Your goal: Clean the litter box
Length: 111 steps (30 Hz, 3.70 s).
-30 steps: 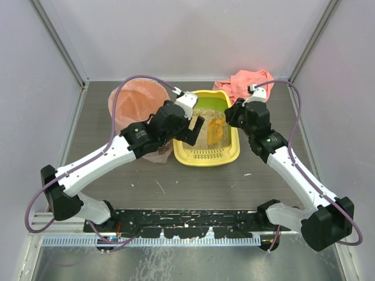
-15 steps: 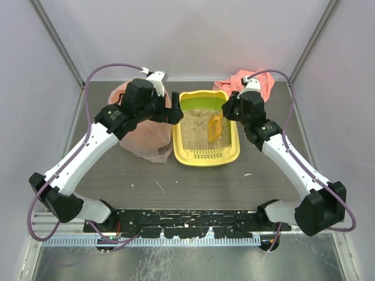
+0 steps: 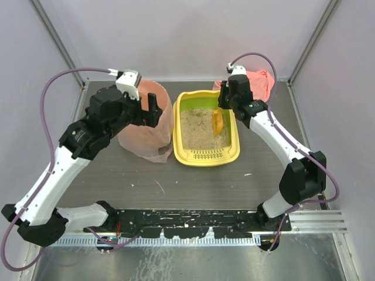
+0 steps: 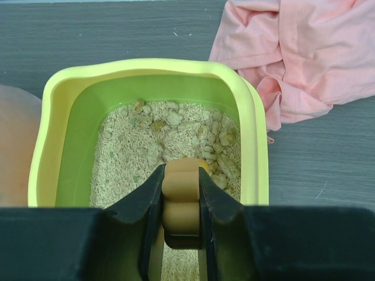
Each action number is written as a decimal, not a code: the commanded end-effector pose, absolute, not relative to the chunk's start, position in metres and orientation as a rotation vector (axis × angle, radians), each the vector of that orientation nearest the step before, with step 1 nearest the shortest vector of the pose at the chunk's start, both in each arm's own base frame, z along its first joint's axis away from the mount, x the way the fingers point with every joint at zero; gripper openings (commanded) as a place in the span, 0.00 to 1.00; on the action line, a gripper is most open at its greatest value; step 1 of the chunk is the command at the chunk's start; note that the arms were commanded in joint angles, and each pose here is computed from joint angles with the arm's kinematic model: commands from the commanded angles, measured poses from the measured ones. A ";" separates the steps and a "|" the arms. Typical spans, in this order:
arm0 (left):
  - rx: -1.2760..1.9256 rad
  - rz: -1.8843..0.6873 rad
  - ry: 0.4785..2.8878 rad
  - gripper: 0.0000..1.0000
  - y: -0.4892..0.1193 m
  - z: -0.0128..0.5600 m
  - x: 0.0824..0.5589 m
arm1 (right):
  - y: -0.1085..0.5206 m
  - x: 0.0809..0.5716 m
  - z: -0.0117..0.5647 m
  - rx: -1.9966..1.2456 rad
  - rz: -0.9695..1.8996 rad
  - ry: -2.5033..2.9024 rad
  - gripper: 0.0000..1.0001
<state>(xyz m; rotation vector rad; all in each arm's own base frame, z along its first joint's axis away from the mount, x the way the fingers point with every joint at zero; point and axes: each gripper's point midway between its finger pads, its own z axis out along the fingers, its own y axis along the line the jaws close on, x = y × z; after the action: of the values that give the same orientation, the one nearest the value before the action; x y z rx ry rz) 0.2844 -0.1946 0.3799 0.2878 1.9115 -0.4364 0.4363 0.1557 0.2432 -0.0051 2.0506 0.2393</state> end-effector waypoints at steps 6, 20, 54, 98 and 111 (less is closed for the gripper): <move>0.282 -0.300 1.800 0.98 -0.161 0.390 0.279 | 0.163 0.461 0.289 -0.078 0.230 1.959 0.01; 0.245 -0.265 1.739 0.98 -0.146 0.381 0.275 | 0.159 0.495 0.273 -0.113 0.081 2.019 0.01; 0.276 -0.271 1.788 0.98 -0.153 0.361 0.279 | 0.182 0.429 0.269 -0.145 0.398 1.969 0.04; 0.299 -0.295 1.800 0.98 -0.158 0.359 0.280 | 0.184 0.416 0.245 -0.221 0.391 2.123 0.39; 0.298 -0.297 1.797 0.98 -0.157 0.360 0.279 | 0.182 0.416 0.243 -0.215 0.379 2.132 0.33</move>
<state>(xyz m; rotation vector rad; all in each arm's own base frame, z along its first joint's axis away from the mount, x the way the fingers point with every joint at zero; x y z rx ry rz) 0.2771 -0.1569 0.3433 0.3158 1.8527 -0.2744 0.4078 0.1805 0.2111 -0.2058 2.2170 0.3708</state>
